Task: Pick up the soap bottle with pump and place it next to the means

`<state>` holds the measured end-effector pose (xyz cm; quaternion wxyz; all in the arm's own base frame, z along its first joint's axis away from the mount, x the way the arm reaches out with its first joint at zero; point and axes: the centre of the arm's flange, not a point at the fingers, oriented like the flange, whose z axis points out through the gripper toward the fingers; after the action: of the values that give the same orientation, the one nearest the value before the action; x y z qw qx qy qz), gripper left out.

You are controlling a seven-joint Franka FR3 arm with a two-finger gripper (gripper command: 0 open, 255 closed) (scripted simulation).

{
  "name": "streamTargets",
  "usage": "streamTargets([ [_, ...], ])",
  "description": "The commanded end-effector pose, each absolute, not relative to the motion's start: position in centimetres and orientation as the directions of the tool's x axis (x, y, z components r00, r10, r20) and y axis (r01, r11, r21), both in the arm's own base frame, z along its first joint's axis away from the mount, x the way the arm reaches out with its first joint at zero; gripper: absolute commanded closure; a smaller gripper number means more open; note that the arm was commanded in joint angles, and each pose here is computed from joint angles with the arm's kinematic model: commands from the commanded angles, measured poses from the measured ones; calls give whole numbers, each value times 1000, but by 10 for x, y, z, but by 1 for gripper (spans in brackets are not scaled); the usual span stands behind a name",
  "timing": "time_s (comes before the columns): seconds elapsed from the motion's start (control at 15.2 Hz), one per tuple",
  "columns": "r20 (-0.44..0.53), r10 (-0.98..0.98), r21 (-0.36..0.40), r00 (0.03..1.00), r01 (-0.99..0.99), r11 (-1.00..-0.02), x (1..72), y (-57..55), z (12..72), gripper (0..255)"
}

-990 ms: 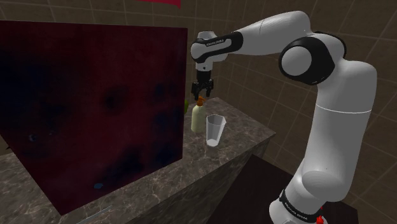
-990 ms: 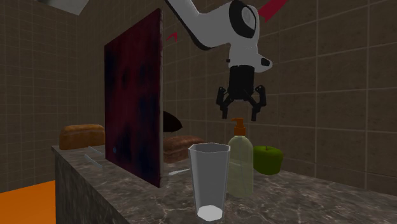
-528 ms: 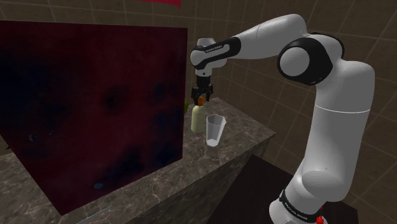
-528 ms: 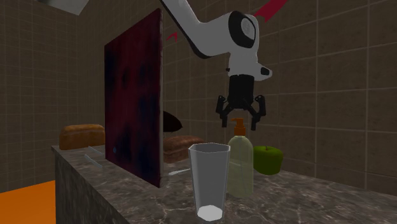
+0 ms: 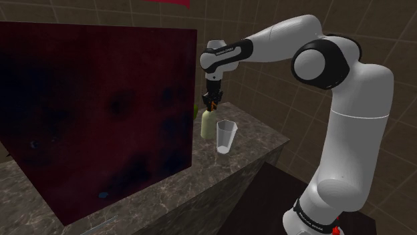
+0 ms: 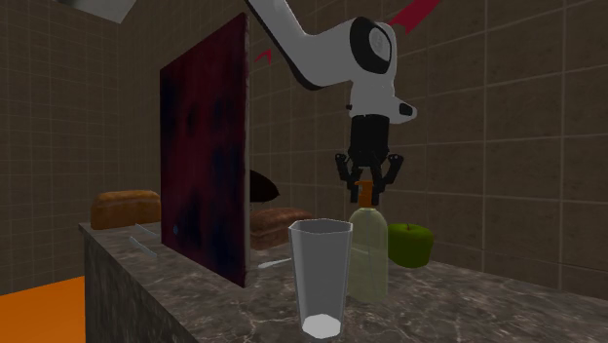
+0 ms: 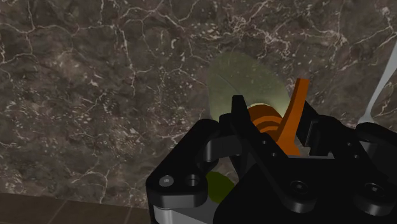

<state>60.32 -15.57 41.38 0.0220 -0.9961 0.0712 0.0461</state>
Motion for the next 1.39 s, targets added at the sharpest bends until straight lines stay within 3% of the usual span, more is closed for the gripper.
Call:
streamTargets([
  [0.0, -95, -140, -37, 986, -144, -989, 603, -156, 414, 255],
  [0.4, -95, -140, -37, 986, -144, -989, 603, -156, 414, 255],
  [1.32, -95, -140, -37, 986, -144, -989, 603, -156, 488, 255],
])
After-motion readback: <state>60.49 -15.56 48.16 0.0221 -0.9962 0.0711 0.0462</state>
